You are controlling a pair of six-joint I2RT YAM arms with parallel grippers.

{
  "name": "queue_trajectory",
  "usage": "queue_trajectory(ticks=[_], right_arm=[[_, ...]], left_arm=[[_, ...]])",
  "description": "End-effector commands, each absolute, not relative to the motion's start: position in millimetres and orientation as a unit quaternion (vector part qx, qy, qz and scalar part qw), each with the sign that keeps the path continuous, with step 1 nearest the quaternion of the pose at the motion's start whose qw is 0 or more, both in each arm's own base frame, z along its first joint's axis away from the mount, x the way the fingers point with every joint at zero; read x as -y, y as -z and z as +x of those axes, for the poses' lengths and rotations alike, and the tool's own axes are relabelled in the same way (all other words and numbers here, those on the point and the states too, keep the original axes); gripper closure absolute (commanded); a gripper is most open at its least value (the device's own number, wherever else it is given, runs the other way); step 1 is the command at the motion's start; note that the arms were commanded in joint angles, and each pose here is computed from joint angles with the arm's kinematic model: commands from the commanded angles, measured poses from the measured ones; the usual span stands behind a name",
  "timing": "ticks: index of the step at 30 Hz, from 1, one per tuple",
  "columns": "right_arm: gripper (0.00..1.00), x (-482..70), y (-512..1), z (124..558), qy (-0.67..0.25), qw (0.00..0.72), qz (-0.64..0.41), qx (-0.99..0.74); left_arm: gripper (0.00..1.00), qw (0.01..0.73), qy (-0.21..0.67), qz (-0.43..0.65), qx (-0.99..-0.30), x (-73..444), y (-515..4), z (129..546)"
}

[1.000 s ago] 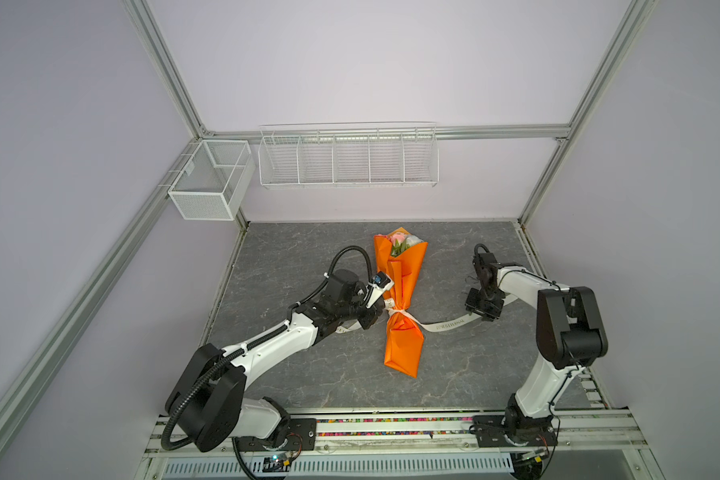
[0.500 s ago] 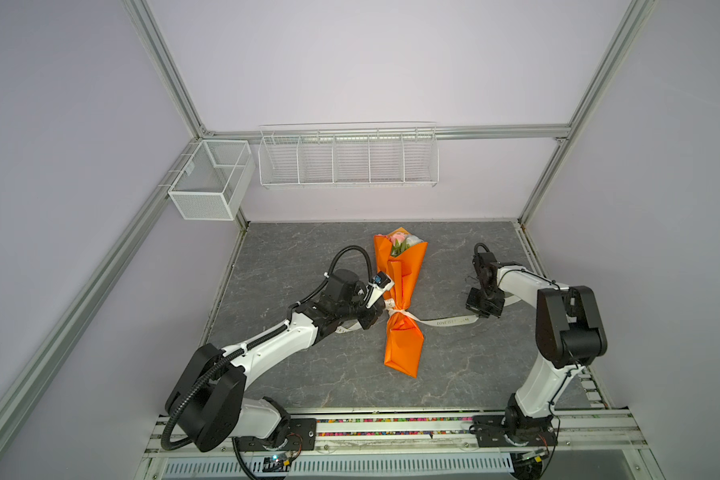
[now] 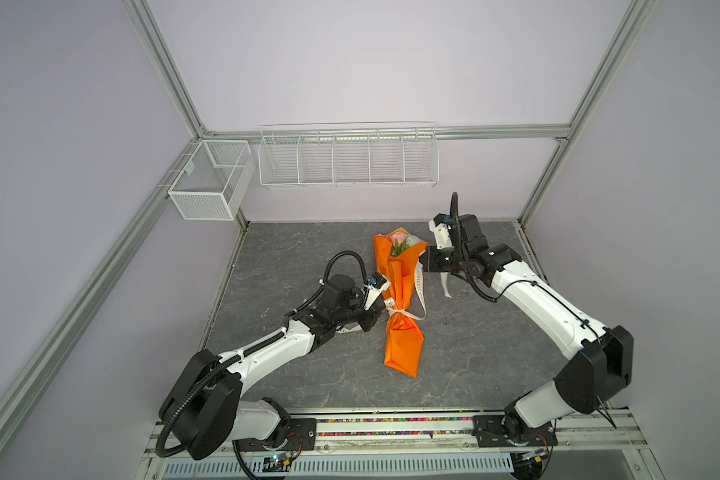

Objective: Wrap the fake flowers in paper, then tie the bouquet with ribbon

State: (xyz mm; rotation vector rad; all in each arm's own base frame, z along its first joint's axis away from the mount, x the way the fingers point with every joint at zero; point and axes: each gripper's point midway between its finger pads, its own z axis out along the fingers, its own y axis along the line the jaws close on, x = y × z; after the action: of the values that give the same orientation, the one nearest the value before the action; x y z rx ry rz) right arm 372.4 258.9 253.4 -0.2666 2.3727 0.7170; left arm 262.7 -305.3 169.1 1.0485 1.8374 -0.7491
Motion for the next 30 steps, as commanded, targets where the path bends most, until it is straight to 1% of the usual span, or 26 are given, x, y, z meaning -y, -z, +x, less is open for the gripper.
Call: queue_trajectory(ticks=[1, 5, 9, 11, 13, 15, 17, 19, 21, 23, 26, 28, 30], right_arm=[[0.91, -312, -241, 362, -0.317, 0.271, -0.177, -0.892], [0.89, -358, -234, 346, -0.356, 0.229, -0.232, -0.876], [0.84, -370, -225, 332, -0.395, 0.191, -0.254, -0.862], [0.77, -372, -219, 319, -0.407, 0.162, -0.275, -0.856], [0.67, -363, -211, 316, -0.387, 0.149, -0.276, -0.867], [0.60, -342, -206, 321, -0.337, 0.170, -0.260, -0.889], [0.53, -320, -205, 330, -0.311, 0.200, -0.226, -0.901], [0.48, -296, -207, 335, -0.315, 0.209, -0.188, -0.906], [0.45, -277, -212, 337, -0.326, 0.233, -0.167, -0.901], [0.45, -273, -223, 327, -0.347, 0.276, -0.198, -0.874], [0.44, -277, -237, 296, -0.378, 0.350, -0.294, -0.806], [0.39, -282, -237, 277, -0.374, 0.386, -0.353, -0.766], [0.37, -288, -232, 263, -0.360, 0.398, -0.401, -0.743]], left_arm=[[1.00, 0.454, 0.326, 0.405, -0.724, 308, -184, 258], [1.00, 0.462, 0.334, 0.392, -0.722, 306, -186, 255], [1.00, 0.469, 0.336, 0.385, -0.720, 304, -188, 253], [1.00, 0.470, 0.337, 0.387, -0.718, 304, -189, 252], [1.00, 0.468, 0.338, 0.389, -0.718, 306, -189, 252], [1.00, 0.466, 0.339, 0.392, -0.717, 307, -189, 253], [1.00, 0.466, 0.340, 0.393, -0.716, 308, -189, 253], [1.00, 0.465, 0.340, 0.393, -0.716, 310, -189, 254], [1.00, 0.463, 0.340, 0.395, -0.717, 311, -189, 255], [1.00, 0.461, 0.341, 0.397, -0.717, 313, -190, 256], [1.00, 0.456, 0.341, 0.400, -0.719, 316, -190, 258], [1.00, 0.454, 0.339, 0.403, -0.719, 317, -189, 259], [1.00, 0.451, 0.340, 0.408, -0.718, 320, -189, 259]])
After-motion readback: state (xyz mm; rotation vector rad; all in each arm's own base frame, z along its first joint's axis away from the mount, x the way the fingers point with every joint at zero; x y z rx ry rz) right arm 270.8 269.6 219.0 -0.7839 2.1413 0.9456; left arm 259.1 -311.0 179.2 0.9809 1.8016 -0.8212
